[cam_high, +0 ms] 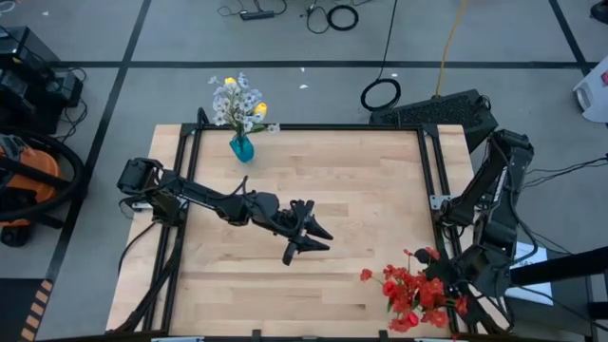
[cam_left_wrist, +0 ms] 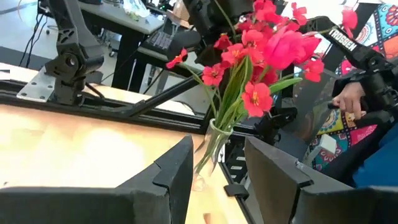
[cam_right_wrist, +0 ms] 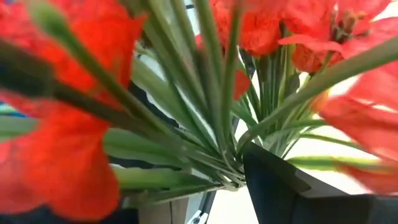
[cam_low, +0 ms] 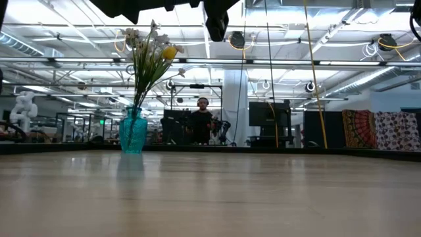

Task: Sort flowers into vase by color
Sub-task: Put the orange flowers into the transparent vase

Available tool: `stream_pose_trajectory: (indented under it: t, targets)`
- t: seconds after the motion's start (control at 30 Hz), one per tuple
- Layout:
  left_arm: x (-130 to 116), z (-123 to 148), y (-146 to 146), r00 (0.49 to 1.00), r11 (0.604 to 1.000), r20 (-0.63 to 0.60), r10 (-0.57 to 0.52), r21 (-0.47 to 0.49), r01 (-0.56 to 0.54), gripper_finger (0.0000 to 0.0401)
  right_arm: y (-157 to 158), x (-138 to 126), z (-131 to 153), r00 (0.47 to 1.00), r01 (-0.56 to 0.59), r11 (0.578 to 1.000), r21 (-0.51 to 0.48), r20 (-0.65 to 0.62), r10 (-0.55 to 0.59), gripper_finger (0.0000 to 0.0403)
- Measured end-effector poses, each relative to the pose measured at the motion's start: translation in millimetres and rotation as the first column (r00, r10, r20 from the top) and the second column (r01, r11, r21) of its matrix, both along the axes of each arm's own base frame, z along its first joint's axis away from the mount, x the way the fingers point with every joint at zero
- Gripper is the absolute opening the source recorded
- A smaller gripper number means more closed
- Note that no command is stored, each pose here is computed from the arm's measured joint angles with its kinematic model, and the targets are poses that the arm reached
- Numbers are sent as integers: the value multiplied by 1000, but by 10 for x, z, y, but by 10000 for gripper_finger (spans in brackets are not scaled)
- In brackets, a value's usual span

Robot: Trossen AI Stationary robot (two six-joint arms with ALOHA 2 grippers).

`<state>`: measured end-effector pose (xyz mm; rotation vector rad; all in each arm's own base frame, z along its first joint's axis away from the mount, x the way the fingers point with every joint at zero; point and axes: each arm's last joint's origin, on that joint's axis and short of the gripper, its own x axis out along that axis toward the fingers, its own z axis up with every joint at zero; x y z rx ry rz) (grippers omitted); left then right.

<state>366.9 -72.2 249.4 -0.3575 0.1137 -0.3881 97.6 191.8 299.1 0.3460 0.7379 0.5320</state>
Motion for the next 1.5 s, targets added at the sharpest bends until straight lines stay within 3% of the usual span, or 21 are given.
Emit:
stream_pose_trajectory:
  t: [0.33, 0.63, 0.7, 1.13, 1.33, 1.5]
  targets:
    - [-3, -26, -2, 1000, 1000, -26, -10, 4, 10, 150, -59, 34, 158, 999, 31, 999, -19, -40, -32, 123]
    - [-3, -25, -2, 1000, 1000, -25, -10, 4, 10, 150, -4, 177, 43, 995, -6, 997, -74, -102, -2, 17]
    - [-3, -26, -1, 1000, 1000, -26, -9, 5, 9, 150, 29, 221, 3, 995, -7, 996, -93, -102, -3, 8]
    - [-3, -25, -1, 1000, 1000, -25, -9, 6, 9, 150, 144, 339, -183, 986, -15, 988, -153, -165, -11, 24]
    - [-2, -25, 2, 1000, 1000, -25, -8, 6, 8, 150, 118, 328, -151, 980, 44, 993, -109, -186, -64, 31]
    - [-2, -25, 2, 1000, 1000, -25, -8, 6, 8, 150, 90, 308, -109, 976, 65, 996, -69, -202, -78, 59]
